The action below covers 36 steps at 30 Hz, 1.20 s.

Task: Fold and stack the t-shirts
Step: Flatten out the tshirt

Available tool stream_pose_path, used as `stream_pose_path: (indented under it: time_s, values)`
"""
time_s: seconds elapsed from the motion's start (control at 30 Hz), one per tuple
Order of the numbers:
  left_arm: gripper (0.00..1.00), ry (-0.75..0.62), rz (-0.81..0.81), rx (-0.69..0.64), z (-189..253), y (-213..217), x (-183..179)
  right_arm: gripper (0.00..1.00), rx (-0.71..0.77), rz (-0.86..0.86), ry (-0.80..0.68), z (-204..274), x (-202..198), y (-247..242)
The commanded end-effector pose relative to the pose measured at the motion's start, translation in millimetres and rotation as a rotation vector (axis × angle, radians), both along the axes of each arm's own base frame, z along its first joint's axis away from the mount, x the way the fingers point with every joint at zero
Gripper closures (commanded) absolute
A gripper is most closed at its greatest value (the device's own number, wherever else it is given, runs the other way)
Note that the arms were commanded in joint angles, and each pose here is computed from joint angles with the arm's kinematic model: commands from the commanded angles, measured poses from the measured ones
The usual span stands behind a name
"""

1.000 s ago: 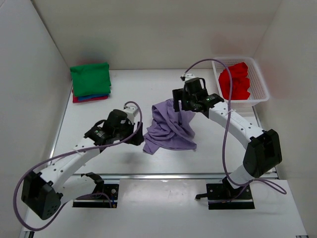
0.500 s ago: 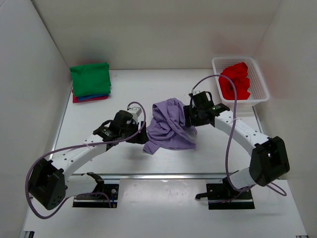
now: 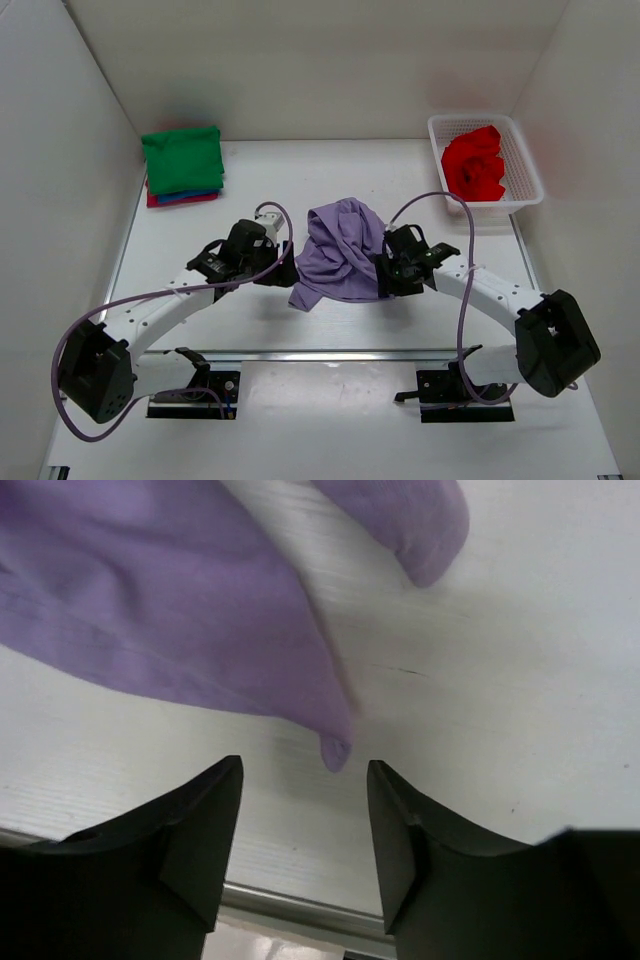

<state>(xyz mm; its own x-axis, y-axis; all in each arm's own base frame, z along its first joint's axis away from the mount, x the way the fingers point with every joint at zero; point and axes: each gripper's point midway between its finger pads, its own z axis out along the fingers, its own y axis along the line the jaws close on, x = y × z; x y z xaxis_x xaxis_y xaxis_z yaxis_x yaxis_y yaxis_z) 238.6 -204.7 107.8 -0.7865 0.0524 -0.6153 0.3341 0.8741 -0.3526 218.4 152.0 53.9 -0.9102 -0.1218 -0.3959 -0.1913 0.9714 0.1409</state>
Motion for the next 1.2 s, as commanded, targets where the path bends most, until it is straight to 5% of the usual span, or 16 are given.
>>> stream_pose_path:
  time_s: [0.0,0.43,0.5,0.53,0.63,0.73,0.9,1.17]
  values:
    - [0.2,-0.06,0.015,-0.04,25,-4,12,0.51,0.022,-0.056,-0.043,-9,8,5]
    - [0.2,-0.077,0.07,-0.035,25,11,16,0.65,0.068,-0.019,-0.118,-14,33,11]
    - [0.2,-0.074,0.066,-0.035,24,11,13,0.78,0.069,-0.018,-0.129,-12,38,10]
    - [0.2,-0.079,0.076,-0.037,25,13,15,0.97,0.068,-0.012,-0.121,-11,38,10]
    - [0.21,-0.087,0.071,-0.035,27,15,13,1.0,0.007,-0.011,-0.12,-1,40,3]
    - [0.21,-0.086,0.092,-0.029,26,24,15,1.0,0.044,0.056,-0.178,56,46,20]
    - [0.2,-0.1,0.113,-0.04,26,26,21,1.0,0.391,0.194,-0.461,220,64,66]
    - [0.19,-0.128,0.15,-0.21,25,1,24,1.0,0.611,0.261,-0.813,393,79,75]
